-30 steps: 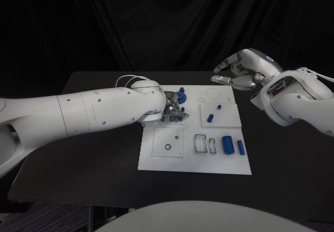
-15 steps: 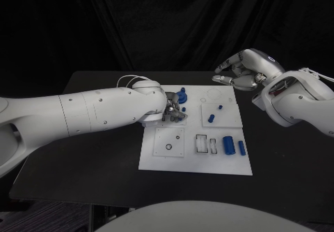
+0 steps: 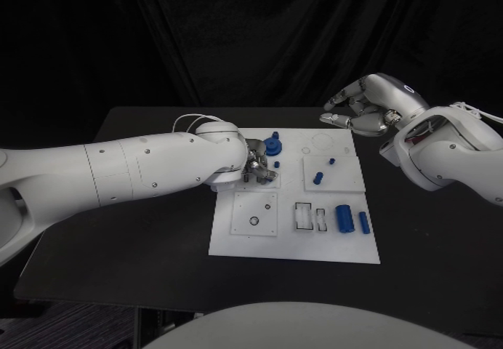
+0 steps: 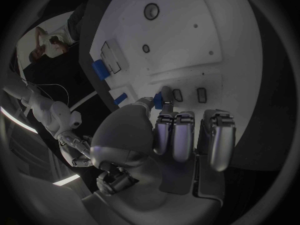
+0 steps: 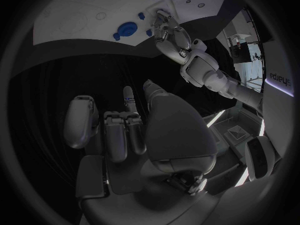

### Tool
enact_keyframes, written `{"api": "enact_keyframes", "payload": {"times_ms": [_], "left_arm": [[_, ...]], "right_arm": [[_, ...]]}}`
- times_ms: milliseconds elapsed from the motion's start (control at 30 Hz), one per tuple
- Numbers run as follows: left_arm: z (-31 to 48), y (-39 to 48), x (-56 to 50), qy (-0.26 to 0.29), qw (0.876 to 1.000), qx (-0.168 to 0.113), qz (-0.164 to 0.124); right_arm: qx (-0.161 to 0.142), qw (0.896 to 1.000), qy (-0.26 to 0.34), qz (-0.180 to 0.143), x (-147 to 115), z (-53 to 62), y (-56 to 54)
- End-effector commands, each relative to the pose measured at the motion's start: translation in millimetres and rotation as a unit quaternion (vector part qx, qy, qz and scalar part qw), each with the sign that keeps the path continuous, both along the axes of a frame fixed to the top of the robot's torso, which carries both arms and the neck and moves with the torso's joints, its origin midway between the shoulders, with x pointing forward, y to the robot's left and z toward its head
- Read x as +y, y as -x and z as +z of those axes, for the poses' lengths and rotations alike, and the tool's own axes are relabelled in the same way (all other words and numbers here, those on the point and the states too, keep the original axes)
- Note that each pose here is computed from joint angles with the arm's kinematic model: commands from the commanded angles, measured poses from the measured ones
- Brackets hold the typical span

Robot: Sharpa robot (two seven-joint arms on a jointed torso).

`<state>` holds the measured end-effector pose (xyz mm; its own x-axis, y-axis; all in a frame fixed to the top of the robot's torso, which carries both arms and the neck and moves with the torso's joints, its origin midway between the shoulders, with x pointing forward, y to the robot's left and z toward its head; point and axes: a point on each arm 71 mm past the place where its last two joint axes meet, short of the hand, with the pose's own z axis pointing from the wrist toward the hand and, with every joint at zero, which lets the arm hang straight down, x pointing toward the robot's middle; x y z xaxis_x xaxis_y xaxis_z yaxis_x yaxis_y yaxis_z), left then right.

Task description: Assemble the parts on the task board

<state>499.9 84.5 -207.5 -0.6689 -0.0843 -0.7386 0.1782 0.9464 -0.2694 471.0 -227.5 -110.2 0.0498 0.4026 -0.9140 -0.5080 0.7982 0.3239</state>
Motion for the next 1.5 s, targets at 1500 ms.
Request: {"api": "enact_keyframes", "payload": {"times_ms": [1500], "left_arm": [[0.2, 1.8, 26.5, 0.012, 0.999, -0.013, 0.026]], "right_arm": [[0.023, 1.000, 0.009, -0.015, -5, -8.6, -1.0]]}}
